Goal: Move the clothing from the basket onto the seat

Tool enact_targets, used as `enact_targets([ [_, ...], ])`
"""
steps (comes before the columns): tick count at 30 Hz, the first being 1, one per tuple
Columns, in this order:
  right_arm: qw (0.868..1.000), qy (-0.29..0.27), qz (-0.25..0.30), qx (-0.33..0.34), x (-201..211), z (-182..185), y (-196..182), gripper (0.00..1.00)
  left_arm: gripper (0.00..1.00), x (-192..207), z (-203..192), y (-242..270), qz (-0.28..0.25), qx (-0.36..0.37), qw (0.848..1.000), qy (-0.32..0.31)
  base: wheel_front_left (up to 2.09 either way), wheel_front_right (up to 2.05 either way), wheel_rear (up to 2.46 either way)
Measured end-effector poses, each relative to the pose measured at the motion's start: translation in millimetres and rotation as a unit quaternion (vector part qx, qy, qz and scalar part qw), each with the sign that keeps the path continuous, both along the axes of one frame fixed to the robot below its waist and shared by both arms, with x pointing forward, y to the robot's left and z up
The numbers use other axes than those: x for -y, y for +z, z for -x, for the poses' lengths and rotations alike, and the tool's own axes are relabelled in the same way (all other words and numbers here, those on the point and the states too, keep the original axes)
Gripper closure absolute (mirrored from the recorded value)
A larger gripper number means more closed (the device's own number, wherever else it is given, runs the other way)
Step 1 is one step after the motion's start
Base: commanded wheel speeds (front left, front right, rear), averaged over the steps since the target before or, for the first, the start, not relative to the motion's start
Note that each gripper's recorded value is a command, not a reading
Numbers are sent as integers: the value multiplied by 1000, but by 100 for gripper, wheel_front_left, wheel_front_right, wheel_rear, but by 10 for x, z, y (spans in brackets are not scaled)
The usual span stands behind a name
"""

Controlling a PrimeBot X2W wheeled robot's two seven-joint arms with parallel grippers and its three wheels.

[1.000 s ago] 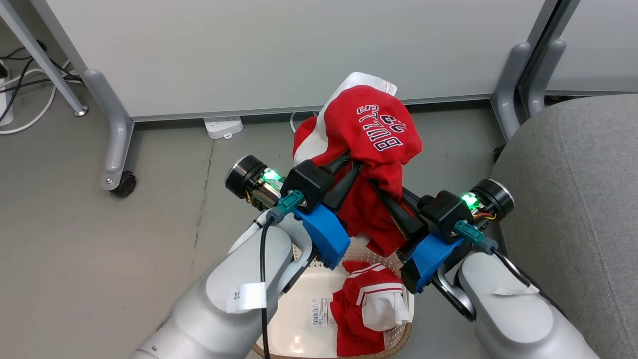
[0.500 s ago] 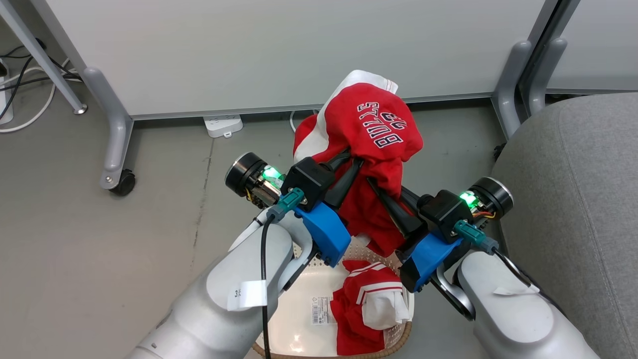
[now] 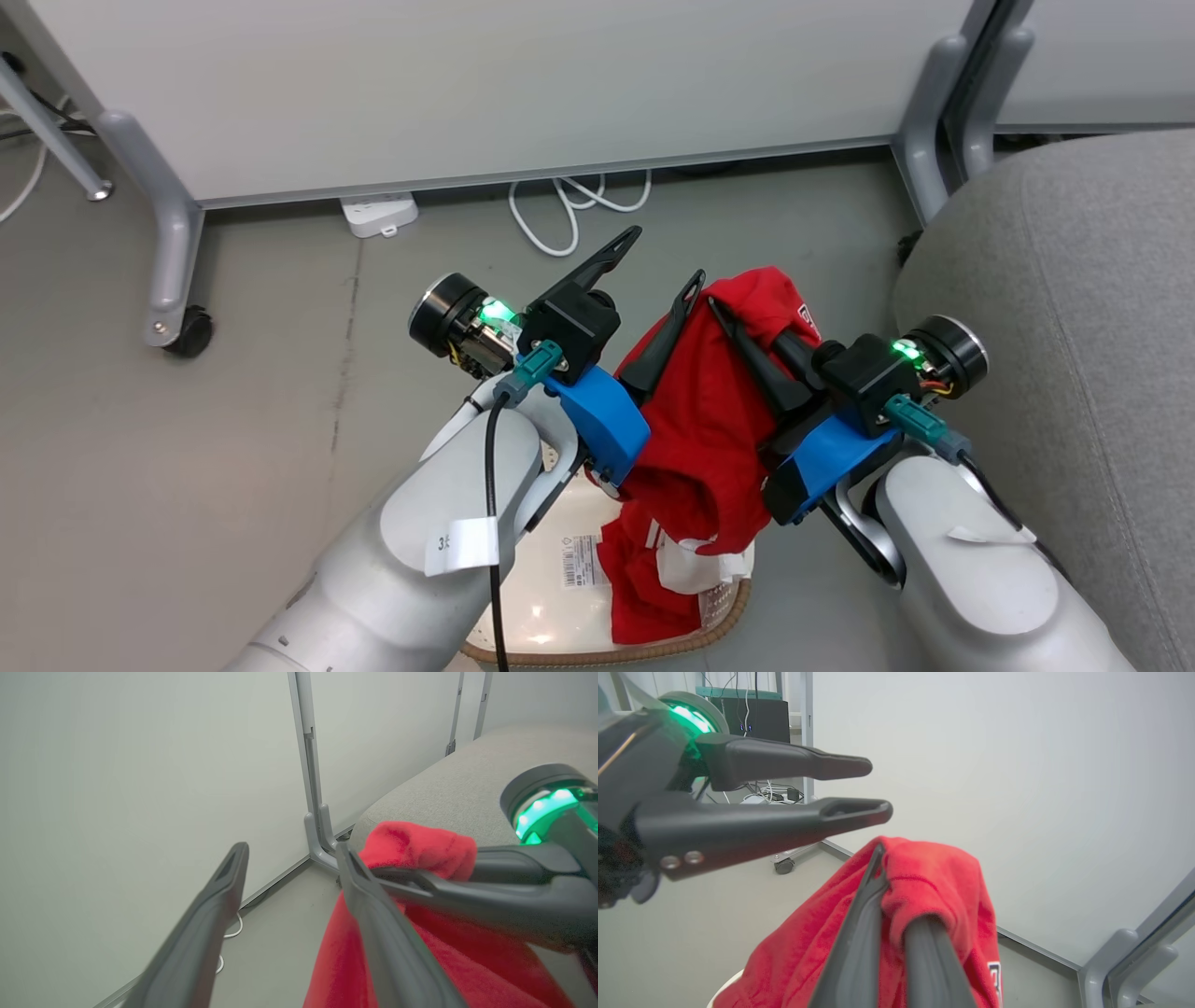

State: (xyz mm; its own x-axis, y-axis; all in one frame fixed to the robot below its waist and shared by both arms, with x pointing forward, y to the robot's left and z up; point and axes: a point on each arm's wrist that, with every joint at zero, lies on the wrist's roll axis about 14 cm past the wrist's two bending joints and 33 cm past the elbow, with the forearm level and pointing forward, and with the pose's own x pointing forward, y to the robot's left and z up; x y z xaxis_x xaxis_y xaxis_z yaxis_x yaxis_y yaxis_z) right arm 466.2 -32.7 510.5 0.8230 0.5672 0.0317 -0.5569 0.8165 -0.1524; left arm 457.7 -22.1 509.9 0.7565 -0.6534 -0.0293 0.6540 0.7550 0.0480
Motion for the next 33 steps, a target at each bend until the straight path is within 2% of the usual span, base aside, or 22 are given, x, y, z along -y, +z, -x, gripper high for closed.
enact_targets([
  [9, 997, -81, -19, 0, 537, -79, -3, 100, 0, 272, -33, -155, 0, -12, 999, -41, 0, 0, 0],
  [16, 985, -172, -28, 9, 1178, -55, 32, 100, 0, 621, 17, -213, 9, -12, 996, -94, 0, 0, 0],
  [23, 964, -262, -29, 13, 1814, 124, 40, 100, 0, 990, 172, -281, 18, -16, 988, -151, 0, 0, 0],
  [33, 926, -376, -22, 10, 2563, 601, 14, 100, 0, 1503, 567, -329, 28, -18, 969, -244, 0, 0, 0],
])
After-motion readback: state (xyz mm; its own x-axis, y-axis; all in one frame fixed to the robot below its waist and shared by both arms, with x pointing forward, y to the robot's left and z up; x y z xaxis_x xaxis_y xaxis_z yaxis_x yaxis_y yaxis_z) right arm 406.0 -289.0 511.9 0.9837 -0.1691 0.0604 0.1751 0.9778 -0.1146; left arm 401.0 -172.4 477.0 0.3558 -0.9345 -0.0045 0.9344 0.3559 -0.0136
